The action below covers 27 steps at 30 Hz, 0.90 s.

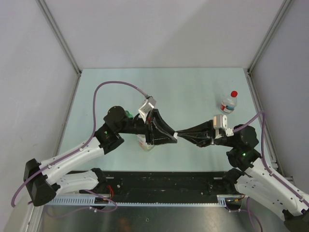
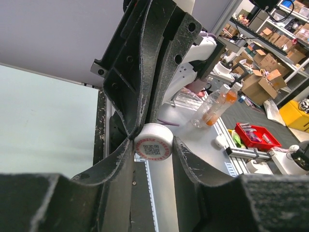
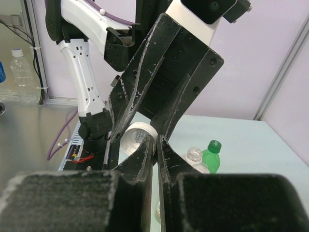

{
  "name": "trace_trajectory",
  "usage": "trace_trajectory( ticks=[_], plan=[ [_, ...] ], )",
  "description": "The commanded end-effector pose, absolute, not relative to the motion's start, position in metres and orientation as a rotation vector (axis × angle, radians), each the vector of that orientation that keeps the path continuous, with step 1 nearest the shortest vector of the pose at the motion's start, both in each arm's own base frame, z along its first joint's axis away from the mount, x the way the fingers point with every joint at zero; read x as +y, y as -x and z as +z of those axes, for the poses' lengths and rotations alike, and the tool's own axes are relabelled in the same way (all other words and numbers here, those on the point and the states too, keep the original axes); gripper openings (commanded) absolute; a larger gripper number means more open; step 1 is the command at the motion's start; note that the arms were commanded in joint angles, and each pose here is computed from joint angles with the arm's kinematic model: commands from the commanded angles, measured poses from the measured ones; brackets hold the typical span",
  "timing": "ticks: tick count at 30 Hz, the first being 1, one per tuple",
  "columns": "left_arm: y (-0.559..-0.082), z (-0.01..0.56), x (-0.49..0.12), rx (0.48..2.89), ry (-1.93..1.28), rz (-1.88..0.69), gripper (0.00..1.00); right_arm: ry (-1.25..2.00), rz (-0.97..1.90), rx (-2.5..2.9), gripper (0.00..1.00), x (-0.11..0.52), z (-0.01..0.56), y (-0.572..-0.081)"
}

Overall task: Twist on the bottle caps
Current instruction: Pick up the plastic bottle at the center of the board.

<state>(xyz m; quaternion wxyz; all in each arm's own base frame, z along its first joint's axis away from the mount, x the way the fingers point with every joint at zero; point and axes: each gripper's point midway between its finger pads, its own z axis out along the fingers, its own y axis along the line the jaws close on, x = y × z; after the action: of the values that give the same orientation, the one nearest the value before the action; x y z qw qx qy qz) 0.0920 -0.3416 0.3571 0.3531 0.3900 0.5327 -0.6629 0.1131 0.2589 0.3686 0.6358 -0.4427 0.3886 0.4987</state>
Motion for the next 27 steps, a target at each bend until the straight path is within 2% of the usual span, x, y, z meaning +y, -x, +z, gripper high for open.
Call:
trace_trajectory(
  ticks=[1,7,12,15,19,24,27],
  plan=[
    [-0.083,0.388,-0.334,1.262,-1.016,-1.716,0.32,1.008,1.108,0.874,0.1,0.259,0.379,-0.117],
    [-0.085,0.387,-0.331,1.26,-0.994,-1.696,0.22,1.0,1.079,0.898,0.18,0.258,0.379,-0.122],
    [-0.091,0.385,-0.33,1.264,-0.959,-1.66,0.2,0.98,1.045,0.916,0.23,0.252,0.379,-0.124],
    [-0.095,0.382,-0.329,1.273,-0.938,-1.631,0.19,0.957,1.03,0.934,0.29,0.247,0.38,-0.124],
    [-0.117,0.379,-0.326,1.336,-0.852,-1.502,0.16,0.9,1.018,0.956,0.44,0.24,0.385,-0.126],
    [-0.168,0.365,-0.309,1.536,-0.636,-1.218,0.12,0.803,1.014,1.082,0.76,0.234,0.374,-0.139],
    [-0.185,0.355,-0.299,1.624,-0.54,-1.117,0.12,0.806,0.965,1.168,0.85,0.235,0.352,-0.151]
  ],
)
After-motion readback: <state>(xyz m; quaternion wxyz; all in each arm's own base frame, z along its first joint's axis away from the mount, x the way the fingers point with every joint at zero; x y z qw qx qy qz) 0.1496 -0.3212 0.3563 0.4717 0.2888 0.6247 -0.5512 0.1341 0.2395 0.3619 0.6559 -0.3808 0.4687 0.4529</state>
